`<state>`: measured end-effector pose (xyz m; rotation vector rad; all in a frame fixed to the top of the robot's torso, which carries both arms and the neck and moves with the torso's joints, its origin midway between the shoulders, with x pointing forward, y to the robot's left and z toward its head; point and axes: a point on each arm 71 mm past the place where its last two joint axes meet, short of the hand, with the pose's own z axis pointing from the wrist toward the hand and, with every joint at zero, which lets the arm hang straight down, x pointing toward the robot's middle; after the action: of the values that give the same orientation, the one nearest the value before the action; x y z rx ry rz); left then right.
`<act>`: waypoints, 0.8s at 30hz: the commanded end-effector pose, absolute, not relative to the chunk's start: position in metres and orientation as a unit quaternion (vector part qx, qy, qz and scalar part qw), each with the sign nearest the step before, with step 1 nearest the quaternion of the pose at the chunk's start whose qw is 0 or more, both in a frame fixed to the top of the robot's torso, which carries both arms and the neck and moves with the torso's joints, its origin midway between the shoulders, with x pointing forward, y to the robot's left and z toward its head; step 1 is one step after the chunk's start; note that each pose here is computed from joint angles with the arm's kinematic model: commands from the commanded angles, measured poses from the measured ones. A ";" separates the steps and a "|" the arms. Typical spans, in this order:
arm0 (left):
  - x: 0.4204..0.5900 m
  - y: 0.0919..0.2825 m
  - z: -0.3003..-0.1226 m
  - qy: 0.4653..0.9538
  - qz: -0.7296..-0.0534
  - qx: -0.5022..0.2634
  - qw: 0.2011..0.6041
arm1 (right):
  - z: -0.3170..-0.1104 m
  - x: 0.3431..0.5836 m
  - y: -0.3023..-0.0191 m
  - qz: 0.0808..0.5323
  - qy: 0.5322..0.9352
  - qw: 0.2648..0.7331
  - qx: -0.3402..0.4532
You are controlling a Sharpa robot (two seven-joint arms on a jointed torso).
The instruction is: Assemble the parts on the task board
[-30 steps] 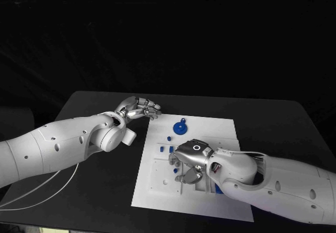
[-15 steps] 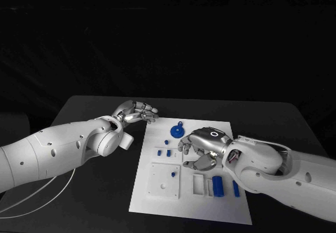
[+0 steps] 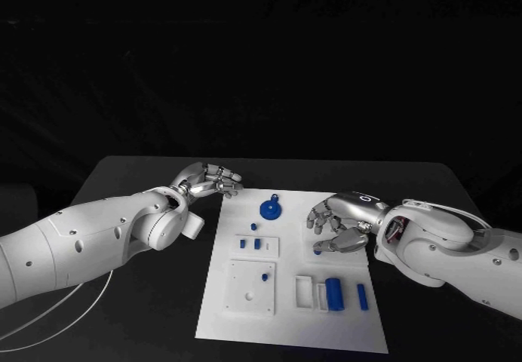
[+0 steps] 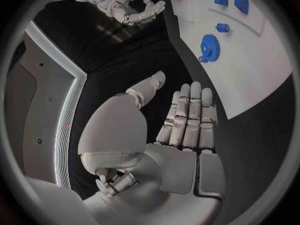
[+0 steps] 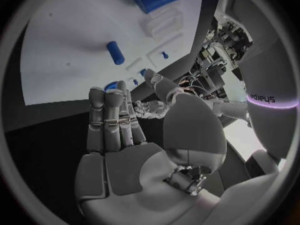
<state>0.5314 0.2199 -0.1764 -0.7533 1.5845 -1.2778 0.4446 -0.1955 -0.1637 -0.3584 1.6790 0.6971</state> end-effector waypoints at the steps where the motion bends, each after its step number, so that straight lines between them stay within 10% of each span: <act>1: 0.531 0.216 -0.175 0.644 -0.529 -0.304 0.461 | -0.166 0.446 -0.198 0.290 0.723 0.599 -0.187; 24: 0.531 0.213 -0.176 0.646 -0.531 -0.302 0.457 | -0.197 0.449 -0.201 0.248 0.748 0.579 -0.211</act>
<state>0.5314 0.2158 -0.1765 -0.7492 1.5895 -1.2871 0.4487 -0.2018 -0.1945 -0.4639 1.7339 0.6009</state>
